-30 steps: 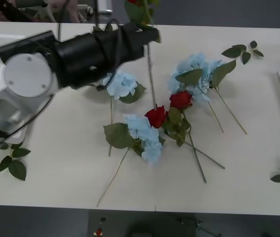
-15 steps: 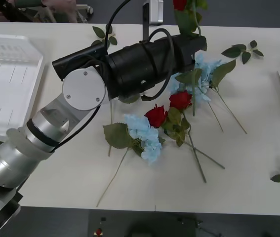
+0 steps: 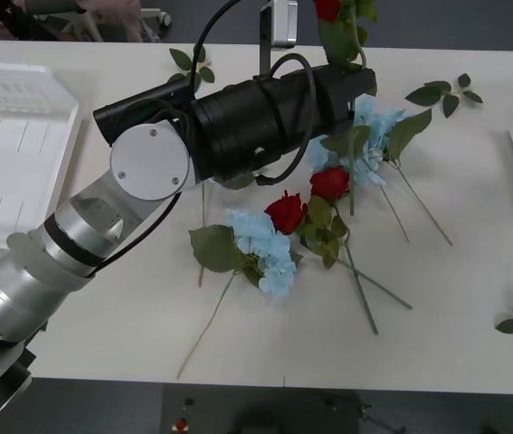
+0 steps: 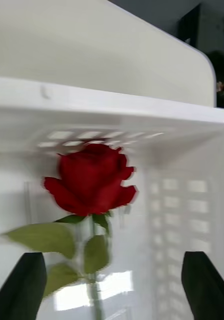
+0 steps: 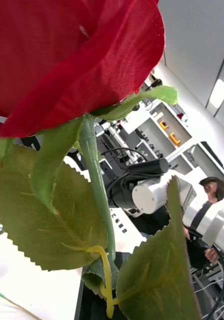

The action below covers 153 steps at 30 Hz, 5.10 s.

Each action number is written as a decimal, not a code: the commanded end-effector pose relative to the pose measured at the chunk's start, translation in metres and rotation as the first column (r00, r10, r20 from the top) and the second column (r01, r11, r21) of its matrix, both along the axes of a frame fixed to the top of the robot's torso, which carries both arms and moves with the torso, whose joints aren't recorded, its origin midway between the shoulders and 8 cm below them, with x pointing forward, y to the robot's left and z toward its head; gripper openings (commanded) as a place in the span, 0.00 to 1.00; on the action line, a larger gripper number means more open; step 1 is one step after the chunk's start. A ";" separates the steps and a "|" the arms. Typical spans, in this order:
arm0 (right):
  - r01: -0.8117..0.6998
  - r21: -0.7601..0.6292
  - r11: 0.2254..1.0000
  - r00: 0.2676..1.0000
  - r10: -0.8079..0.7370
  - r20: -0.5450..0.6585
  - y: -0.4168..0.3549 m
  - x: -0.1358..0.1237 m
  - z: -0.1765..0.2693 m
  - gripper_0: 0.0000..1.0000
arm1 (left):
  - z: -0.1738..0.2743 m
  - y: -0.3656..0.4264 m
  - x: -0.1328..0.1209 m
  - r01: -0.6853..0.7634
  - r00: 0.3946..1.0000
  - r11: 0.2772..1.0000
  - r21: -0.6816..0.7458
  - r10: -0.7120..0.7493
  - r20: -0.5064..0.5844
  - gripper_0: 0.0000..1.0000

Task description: Put the red flowers into the right box and the blue flowers into the left box

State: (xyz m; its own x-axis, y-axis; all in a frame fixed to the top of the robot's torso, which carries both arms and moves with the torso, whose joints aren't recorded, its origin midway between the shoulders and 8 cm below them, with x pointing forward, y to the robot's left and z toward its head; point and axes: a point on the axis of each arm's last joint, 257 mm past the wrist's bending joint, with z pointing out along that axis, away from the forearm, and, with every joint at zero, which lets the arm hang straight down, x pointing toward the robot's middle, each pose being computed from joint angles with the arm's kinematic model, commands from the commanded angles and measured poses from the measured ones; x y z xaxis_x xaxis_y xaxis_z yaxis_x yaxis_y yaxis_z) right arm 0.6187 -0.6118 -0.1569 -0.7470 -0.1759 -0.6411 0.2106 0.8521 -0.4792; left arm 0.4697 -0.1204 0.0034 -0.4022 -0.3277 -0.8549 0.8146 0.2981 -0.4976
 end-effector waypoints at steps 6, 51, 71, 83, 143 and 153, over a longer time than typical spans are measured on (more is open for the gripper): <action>-0.386 0.487 0.784 0.920 0.366 0.140 0.159 0.018 0.054 0.97 | 0.023 -0.001 -0.001 0.002 0.998 1.000 -0.009 -0.002 0.055 0.00; -0.925 0.379 0.003 0.293 0.640 0.710 0.547 -0.180 0.048 0.97 | 0.023 -0.001 -0.001 0.002 0.998 1.000 -0.009 -0.002 0.055 0.00; -0.949 0.315 0.014 0.263 0.584 0.768 0.590 -0.167 0.066 0.00 | 0.023 -0.001 -0.001 0.002 0.998 1.000 -0.009 -0.002 0.055 0.00; -0.948 0.317 0.026 0.269 0.598 0.755 0.588 -0.165 0.061 0.00 | 0.023 -0.001 -0.001 0.002 0.998 1.000 -0.009 -0.002 0.055 0.00; -0.092 0.070 0.993 0.980 0.103 -0.172 -0.061 -0.136 -0.073 0.00 | -0.241 0.224 0.134 -0.120 0.714 0.586 0.802 0.612 -0.340 1.00; -0.013 0.064 0.998 0.990 0.022 -0.139 -0.061 -0.113 -0.089 0.07 | -0.267 0.230 0.138 -0.094 0.721 0.464 0.881 0.642 -0.261 0.96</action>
